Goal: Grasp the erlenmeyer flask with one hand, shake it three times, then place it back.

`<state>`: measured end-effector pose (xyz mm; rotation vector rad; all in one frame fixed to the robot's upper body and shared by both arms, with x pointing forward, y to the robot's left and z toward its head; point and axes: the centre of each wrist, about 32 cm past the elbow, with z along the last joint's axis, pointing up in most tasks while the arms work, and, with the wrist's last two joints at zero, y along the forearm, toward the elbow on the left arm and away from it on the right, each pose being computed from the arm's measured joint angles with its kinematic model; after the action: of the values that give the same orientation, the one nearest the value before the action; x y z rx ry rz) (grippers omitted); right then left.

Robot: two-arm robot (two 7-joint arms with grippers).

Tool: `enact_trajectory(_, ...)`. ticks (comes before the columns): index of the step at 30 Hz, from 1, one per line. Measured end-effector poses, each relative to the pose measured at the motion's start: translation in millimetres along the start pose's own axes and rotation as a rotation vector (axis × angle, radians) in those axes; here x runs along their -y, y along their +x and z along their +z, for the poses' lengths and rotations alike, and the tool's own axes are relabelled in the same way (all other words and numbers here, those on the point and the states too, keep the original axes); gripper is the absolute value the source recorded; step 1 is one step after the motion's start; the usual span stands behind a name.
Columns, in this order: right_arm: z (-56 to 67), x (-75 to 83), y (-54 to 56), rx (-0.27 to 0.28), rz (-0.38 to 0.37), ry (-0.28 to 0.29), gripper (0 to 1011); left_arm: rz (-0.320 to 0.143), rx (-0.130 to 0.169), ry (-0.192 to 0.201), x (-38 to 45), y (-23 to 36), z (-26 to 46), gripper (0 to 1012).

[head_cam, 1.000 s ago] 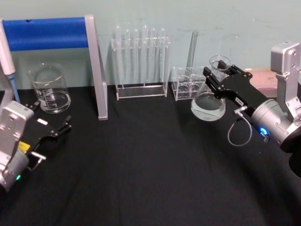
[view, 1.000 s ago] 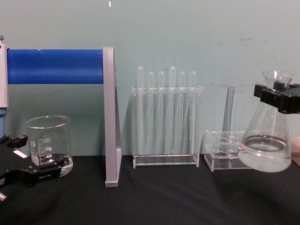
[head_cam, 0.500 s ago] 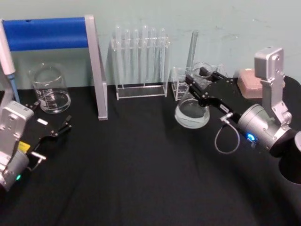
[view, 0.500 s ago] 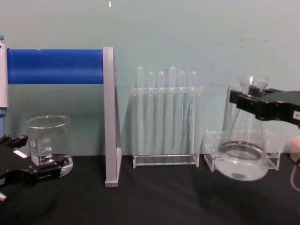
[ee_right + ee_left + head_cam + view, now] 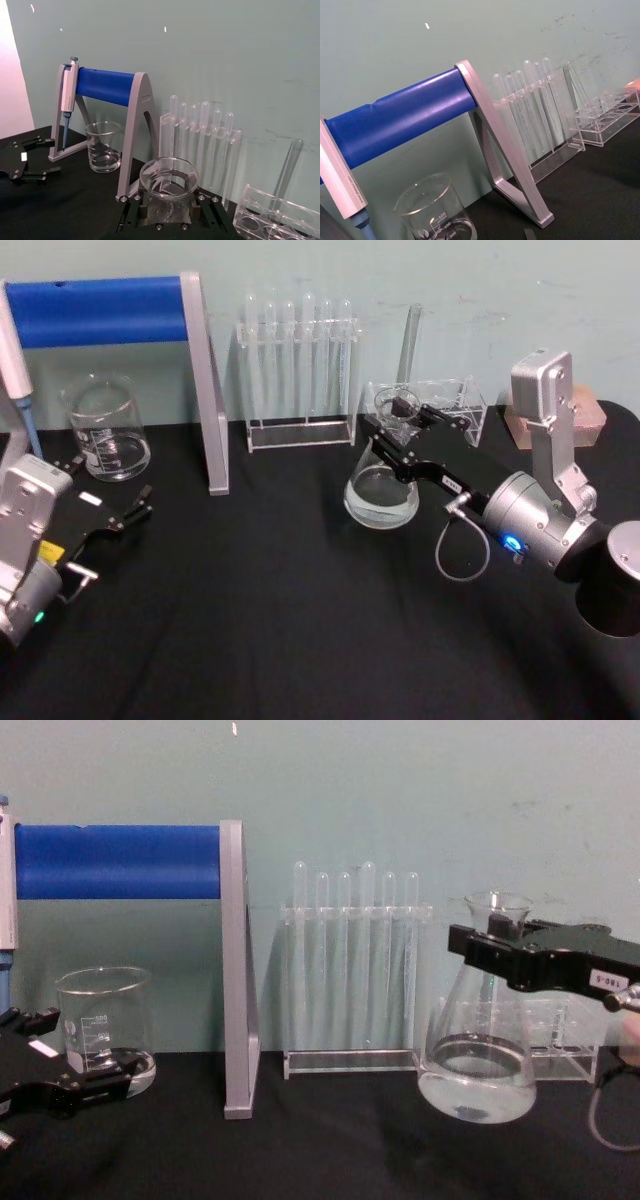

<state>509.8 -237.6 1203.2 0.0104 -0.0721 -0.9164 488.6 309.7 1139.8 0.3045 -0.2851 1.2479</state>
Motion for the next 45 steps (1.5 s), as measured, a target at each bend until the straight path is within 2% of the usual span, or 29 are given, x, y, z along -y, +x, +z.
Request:
enact_trajectory(12, -2.7, -1.2, -0.7, -0.001, 0.023, -0.003, 449, 0.000, 0.000, 0.000, 0.0, 0.0, 0.0, 1001)
enact_trajectory(19, -8.8, -1.0, -1.4, 0.000, 0.038, -0.011, 449, 0.000, 0.000, 0.000, 0.0, 0.0, 0.0, 1001)
enact_trajectory(25, -16.4, 0.2, -1.9, -0.002, 0.053, -0.019, 449, 0.000, 0.000, 0.000, 0.0, 0.0, 0.0, 1001)
enact_trajectory(34, -32.7, 2.2, -0.7, -0.003, 0.065, -0.031, 449, 0.000, 0.000, 0.000, 0.0, 0.0, 0.0, 1001)
enact_trajectory(40, -48.5, 3.0, 0.8, -0.006, 0.068, -0.036, 449, 0.000, 0.000, 0.000, 0.0, 0.0, 0.0, 1001)
enact_trajectory(45, -55.9, 2.5, 0.9, -0.008, 0.069, -0.043, 449, 0.000, 0.000, 0.000, 0.0, 0.0, 0.0, 1001)
